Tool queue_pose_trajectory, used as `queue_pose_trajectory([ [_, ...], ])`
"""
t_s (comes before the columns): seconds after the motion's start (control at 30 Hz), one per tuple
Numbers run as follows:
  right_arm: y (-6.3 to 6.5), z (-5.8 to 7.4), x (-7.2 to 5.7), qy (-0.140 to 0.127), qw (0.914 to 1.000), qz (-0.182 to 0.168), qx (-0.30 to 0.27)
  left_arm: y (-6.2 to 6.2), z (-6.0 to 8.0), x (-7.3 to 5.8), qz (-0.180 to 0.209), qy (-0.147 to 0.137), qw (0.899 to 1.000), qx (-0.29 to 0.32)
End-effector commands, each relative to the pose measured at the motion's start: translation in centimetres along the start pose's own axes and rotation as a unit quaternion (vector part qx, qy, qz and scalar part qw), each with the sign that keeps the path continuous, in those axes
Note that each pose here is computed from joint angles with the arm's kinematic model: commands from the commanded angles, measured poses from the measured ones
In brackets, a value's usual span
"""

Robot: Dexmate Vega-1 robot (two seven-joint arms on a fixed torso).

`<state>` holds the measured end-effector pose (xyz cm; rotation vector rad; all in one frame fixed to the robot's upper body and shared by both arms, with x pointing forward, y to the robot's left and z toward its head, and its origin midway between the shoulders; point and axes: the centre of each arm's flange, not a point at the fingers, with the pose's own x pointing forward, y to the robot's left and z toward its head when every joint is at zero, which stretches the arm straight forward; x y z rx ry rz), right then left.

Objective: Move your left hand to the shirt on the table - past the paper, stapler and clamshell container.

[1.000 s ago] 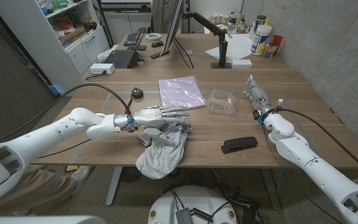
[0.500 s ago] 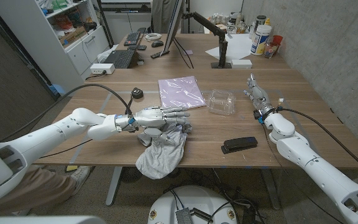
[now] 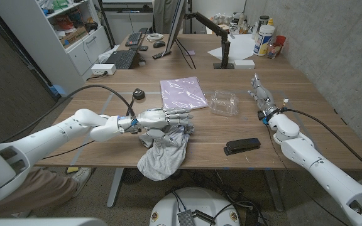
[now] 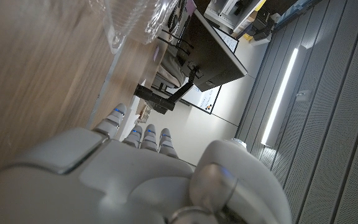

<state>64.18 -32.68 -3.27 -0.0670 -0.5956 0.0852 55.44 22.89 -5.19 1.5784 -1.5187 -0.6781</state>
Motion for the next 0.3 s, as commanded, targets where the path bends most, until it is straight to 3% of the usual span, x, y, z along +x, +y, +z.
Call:
queue_pose_trajectory([
  [0.03, -0.15, 0.01, 0.36, -0.004, 1.0, 0.003, 0.002, 0.04, 0.1, 0.24, -0.003, 0.002, 1.0, 0.004],
  [0.3, -0.35, 0.18, 0.37, -0.004, 1.0, 0.004, -0.001, -0.12, 0.14, 0.22, -0.005, 0.004, 1.0, 0.002],
])
